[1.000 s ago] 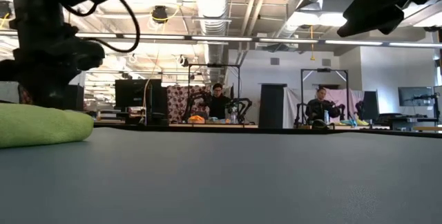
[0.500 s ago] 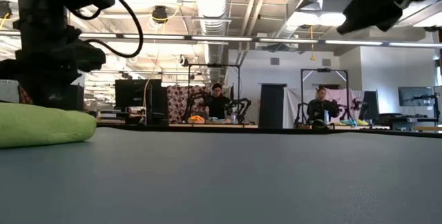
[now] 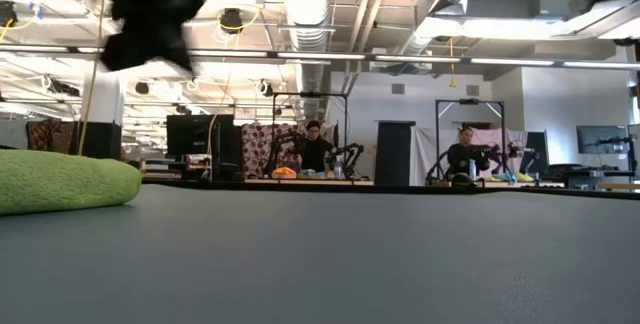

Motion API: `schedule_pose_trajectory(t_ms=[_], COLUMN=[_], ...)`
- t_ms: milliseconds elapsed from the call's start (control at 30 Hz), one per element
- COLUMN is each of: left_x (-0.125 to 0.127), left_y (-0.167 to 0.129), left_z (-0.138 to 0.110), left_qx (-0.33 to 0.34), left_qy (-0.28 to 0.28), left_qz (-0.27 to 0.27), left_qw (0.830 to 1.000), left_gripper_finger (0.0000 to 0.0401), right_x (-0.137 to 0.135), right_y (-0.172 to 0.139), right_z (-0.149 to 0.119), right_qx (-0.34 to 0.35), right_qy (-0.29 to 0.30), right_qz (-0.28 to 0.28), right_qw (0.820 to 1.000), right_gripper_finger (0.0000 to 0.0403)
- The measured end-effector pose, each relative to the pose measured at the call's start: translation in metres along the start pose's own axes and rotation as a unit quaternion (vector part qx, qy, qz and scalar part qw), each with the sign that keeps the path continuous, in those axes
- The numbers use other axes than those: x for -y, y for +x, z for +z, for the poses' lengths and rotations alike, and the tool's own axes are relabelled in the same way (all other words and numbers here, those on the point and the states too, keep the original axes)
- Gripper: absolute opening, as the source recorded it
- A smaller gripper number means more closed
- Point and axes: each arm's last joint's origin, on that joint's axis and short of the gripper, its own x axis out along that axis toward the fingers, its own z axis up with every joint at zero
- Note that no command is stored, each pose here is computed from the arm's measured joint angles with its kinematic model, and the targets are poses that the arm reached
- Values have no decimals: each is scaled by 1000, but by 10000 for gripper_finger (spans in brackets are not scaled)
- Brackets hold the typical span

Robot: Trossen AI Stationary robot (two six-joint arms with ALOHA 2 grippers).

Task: Roll towel into tight, uniform cylinder
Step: Return to Home Position

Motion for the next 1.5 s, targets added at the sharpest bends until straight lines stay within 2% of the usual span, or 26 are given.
schedule_pose_trajectory(t_ms=[100,167,300,367,467,600,800,867,967,1200,1300,1433,1500], left_x=[22,34,49,45,29,0,-40,-51,-66,-96,-106,-122,-125], left_y=[9,17,11,-2,-17,-24,-19,-19,-22,-33,-27,-12,-10], left_z=[10,16,39,57,80,86,62,51,37,9,-3,-16,-19], left_qx=[66,90,164,216,257,268,248,247,260,314,309,314,323], left_qy=[30,80,155,177,187,181,178,172,152,109,88,44,38], left_qz=[-93,-145,-262,-291,-299,-296,-295,-293,-286,-278,-287,-256,-256], left_qw=[993,982,938,915,900,899,905,908,910,901,902,913,910], left_gripper_finger=[0,0,0,0,0,0,0,0,0,0,0,0,0], right_x=[20,32,56,65,78,100,124,128,131,139,142,147,150], right_y=[-23,-36,-54,-55,-54,-50,-50,-42,-35,-19,-14,-5,-2], right_z=[4,1,-8,-17,-36,-72,-111,-124,-130,-147,-149,-154,-156], right_qx=[32,63,140,165,184,189,230,215,192,138,152,181,202], right_qy=[15,29,67,64,34,30,77,76,75,81,76,72,73], right_qz=[-17,-19,-7,8,27,29,41,35,28,19,25,52,60], right_qw=[999,997,988,984,982,981,969,973,978,987,985,980,975], right_gripper_finger=[174,146,71,30,15,24,14,13,12,14,15,15,16])
